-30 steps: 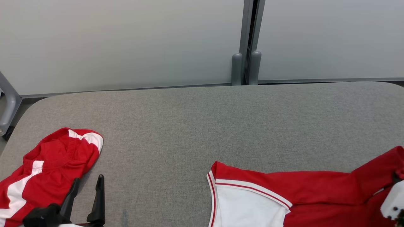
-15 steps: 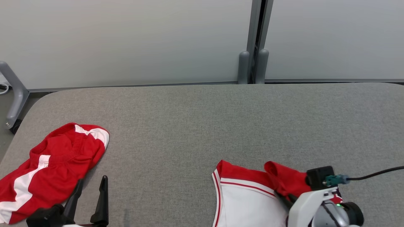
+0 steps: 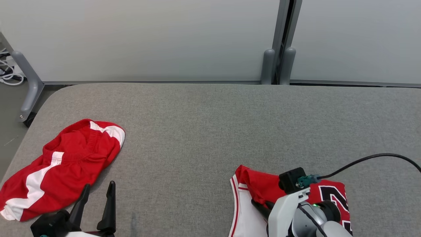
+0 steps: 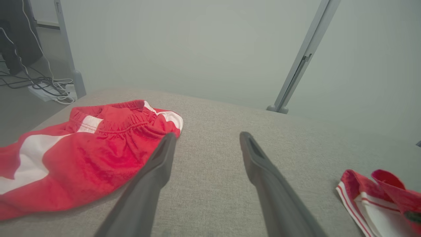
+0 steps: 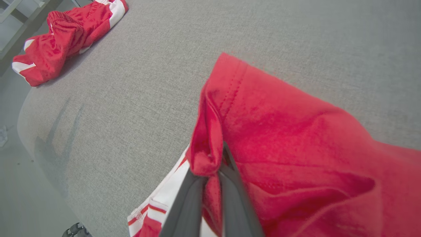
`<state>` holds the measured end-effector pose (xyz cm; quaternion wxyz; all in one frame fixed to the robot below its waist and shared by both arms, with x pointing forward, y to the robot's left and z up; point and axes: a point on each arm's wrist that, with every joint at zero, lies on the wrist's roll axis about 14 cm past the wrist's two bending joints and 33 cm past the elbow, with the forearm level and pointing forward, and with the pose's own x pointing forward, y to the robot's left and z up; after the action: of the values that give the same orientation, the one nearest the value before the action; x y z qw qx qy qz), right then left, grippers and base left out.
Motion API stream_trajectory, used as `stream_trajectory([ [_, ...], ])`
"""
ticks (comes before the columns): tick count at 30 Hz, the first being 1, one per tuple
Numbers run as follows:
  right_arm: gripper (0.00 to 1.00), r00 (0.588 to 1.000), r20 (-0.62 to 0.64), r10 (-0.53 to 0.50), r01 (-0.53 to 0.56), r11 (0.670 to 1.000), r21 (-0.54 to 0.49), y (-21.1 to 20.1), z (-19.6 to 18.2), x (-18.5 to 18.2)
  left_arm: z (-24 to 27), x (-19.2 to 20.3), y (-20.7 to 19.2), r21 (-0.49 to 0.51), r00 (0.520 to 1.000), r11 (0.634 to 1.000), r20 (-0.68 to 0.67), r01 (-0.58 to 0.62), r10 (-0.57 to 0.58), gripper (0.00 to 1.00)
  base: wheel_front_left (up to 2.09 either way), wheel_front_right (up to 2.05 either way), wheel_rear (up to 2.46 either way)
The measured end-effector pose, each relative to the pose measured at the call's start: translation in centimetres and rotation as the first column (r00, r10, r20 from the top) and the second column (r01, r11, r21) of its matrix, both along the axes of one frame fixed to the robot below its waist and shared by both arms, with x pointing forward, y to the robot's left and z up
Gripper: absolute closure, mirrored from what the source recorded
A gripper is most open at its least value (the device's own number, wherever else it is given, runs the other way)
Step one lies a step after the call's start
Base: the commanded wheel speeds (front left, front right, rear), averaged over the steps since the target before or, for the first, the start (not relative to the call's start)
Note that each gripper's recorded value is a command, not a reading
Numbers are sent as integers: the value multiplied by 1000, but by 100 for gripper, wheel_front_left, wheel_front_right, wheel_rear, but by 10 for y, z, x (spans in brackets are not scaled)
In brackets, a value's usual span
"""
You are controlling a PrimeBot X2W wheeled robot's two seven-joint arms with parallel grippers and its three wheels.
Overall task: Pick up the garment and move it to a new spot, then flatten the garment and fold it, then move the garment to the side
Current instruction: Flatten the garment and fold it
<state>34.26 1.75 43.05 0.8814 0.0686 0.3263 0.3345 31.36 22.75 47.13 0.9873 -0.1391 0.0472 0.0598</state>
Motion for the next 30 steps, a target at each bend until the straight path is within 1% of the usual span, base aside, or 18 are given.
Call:
stream_trajectory([
  [5, 100, 999, -16, 41, -41, 999, 7, 12, -5, -4, -2, -1, 2, -1, 1000, 1000, -5, -8, 8, 0, 0, 0, 0],
  [6, 82, 999, -15, 45, -44, 999, 9, 14, -5, -4, -2, -1, 3, -2, 1000, 1000, -4, -9, 9, 0, 0, 0, 0],
  [7, 0, 999, -11, 42, -42, 999, 20, 15, -4, -3, -2, -1, 2, -5, 1000, 1000, -4, -10, 10, 0, 0, 0, 0],
  [10, 0, 998, -37, 44, -39, 992, 119, 26, 6, -7, -2, -1, 2, -10, 1000, 1000, -5, -8, 8, 0, 0, 0, 0],
  [14, 0, 997, -46, 58, -45, 967, 251, 40, 31, -11, -1, -1, -1, -14, 1000, 1000, 1, -2, 2, 0, 0, 0, 0],
  [16, 0, 1000, -13, 28, -22, 953, 301, 37, 48, -4, 0, 0, -2, -13, 1000, 1000, 5, -2, 2, 0, 0, 0, 0],
  [18, 0, 998, 51, -46, 28, 948, 316, 21, 64, 13, 2, 1, -2, -12, 1000, 1000, 10, -1, 1, 0, 0, 0, 0],
  [20, 0, 984, 104, -145, 110, 952, 284, -8, 69, 29, 4, 2, -2, -10, 1000, 1000, 17, 1, 0, 0, 0, 0, 0],
  [22, 0, 959, 146, -242, 209, 955, 211, -45, 64, 41, 5, 2, -2, -8, 1000, 1000, 20, 0, 1, 0, 0, 0, 0],
  [24, 0, 933, 142, -332, 307, 936, 173, -80, 56, 45, 6, 2, -3, -8, 1000, 1000, 22, 2, -2, 0, 0, 0, 0],
  [26, 0, 914, 143, -381, 370, 924, 95, -107, 44, 42, 7, 3, -4, -9, 1000, 1000, 25, 7, -7, 0, 0, 0, 0],
  [29, 0, 897, 147, -418, 422, 906, 1, -133, 30, 33, 7, 5, -6, -8, 1000, 1000, 24, 15, -14, 0, 0, 0, 0],
  [30, 5, 896, 136, -423, 428, 904, -14, -136, 26, 28, 7, 6, -6, -8, 1000, 1000, 23, 17, -17, 0, 0, 0, 0],
])
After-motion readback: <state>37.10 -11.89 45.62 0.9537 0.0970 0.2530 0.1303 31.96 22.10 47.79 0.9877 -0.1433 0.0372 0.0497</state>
